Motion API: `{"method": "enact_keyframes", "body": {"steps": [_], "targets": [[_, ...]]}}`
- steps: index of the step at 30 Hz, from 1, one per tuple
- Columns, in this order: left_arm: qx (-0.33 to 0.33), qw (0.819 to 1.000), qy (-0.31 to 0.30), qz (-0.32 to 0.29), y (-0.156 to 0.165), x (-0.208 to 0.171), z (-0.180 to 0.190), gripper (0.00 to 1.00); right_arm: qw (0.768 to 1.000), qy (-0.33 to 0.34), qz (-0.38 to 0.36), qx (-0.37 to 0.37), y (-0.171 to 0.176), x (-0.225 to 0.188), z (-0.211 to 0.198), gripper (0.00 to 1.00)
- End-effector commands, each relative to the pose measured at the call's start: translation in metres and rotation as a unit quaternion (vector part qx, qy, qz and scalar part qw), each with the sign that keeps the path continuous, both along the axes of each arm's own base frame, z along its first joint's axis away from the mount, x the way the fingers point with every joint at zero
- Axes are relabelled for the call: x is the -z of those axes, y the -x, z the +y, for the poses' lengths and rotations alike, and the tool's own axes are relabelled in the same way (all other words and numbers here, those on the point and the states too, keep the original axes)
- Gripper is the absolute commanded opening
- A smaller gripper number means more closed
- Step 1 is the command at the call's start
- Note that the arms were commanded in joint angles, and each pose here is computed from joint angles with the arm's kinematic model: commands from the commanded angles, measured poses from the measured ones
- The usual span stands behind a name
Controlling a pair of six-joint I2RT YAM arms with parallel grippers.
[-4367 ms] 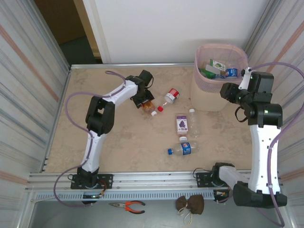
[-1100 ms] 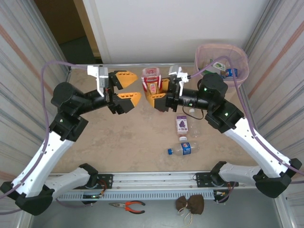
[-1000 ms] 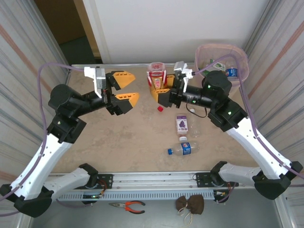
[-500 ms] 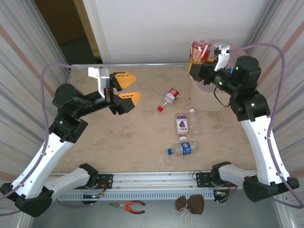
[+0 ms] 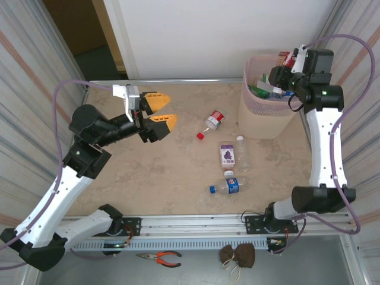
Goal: Put the plastic bottles in the bin
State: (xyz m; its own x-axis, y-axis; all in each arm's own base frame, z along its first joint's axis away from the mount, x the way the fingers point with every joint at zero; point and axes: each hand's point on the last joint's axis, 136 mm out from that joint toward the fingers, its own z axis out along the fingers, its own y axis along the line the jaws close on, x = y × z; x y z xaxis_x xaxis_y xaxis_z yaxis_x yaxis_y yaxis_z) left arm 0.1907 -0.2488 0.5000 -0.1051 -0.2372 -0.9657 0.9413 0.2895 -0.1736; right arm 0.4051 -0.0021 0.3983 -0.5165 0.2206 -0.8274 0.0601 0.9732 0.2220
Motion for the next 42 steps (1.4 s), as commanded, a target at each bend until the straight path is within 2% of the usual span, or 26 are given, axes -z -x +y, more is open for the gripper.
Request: {"method": "enact_keyframes", "body": {"steps": [1, 8, 17, 28, 34, 42], "targets": [[-0.008, 1.0, -0.003, -0.002, -0.002, 0.003, 0.0, 0.78, 0.998, 0.031, 0.049, 0.024, 0.004, 0.014, -0.022, 0.48], [-0.004, 1.0, -0.008, 0.011, -0.006, 0.011, -0.004, 0.78, 0.991, 0.045, 0.124, 0.029, -0.012, 0.054, -0.04, 0.48], [-0.002, 1.0, -0.011, 0.016, -0.005, 0.017, -0.004, 0.78, 0.976, 0.05, 0.212, 0.016, -0.027, 0.109, -0.044, 0.48], [-0.006, 1.0, -0.017, 0.023, -0.008, 0.023, -0.005, 0.78, 0.952, 0.047, 0.301, 0.005, -0.03, 0.162, -0.044, 0.52], [-0.008, 0.999, -0.019, 0.027, -0.01, 0.026, -0.005, 0.78, 0.952, 0.051, 0.301, 0.007, -0.032, 0.161, -0.044, 0.62], [-0.009, 0.999, -0.017, 0.029, -0.012, 0.026, -0.006, 0.79, 0.961, 0.065, 0.269, 0.01, -0.029, 0.13, -0.039, 0.72]]}}
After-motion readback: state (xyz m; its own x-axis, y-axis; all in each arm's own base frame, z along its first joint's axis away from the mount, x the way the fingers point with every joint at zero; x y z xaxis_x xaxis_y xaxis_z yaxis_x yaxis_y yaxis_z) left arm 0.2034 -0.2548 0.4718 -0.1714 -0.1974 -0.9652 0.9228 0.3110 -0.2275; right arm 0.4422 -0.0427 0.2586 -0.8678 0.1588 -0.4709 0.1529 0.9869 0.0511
